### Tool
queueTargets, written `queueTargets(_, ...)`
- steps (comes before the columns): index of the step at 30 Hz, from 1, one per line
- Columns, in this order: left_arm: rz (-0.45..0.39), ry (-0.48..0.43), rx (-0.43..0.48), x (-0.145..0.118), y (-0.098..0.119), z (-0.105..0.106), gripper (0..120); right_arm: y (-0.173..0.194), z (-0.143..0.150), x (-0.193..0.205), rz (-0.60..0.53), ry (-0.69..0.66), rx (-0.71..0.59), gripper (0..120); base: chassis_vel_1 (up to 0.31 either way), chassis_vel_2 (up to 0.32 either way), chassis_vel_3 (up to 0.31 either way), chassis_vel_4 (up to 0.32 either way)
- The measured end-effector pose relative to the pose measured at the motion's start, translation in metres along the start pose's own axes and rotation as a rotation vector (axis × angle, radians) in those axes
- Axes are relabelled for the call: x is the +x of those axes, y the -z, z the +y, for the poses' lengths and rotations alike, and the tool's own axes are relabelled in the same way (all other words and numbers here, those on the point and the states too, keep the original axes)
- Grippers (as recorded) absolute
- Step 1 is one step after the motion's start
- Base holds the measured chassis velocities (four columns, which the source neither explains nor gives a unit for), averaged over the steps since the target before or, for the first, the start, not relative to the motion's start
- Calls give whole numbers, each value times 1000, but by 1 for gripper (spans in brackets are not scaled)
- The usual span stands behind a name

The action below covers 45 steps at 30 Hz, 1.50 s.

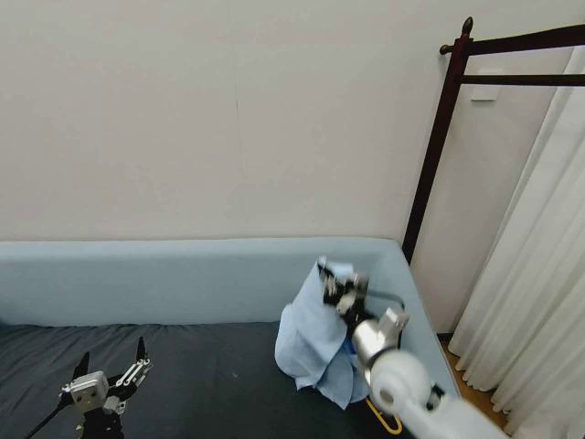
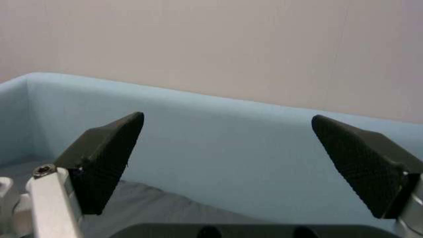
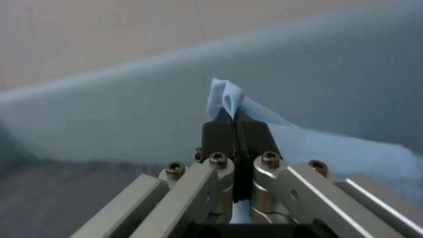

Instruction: Pick up the clothes from the sofa and hang them on the clothes hanger.

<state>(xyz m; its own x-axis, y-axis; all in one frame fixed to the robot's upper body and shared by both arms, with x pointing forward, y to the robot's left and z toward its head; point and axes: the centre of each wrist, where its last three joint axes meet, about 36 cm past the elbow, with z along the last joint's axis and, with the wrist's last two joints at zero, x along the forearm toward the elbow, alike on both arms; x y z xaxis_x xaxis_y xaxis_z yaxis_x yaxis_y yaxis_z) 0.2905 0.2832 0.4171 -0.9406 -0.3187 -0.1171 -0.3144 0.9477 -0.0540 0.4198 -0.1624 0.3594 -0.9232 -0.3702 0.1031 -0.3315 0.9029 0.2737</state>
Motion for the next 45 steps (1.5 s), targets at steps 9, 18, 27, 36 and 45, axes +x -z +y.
queueTargets(9, -10, 0, -5, 5, 6, 0, 100, -101, -6, 37, 244, -124, -7, 0, 0, 0, 0, 0)
queueTargets(18, -8, 6, -3, 4, 4, -1, 100, -88, 41, 69, 314, -10, -83, 25, 0, 0, 0, 0)
queueTargets(27, -17, 17, -5, 2, 6, 2, 100, -21, 42, 59, 313, -42, -261, 68, 0, 0, 0, 0)
queueTargets(36, -12, 23, -10, 2, 3, 3, 100, 10, -51, -22, 298, -343, -370, 98, 0, 0, 0, 0)
queueTargets(45, -18, 44, -29, -2, 4, 13, 100, 16, -109, -84, 371, -473, -468, 100, 0, 0, 0, 0)
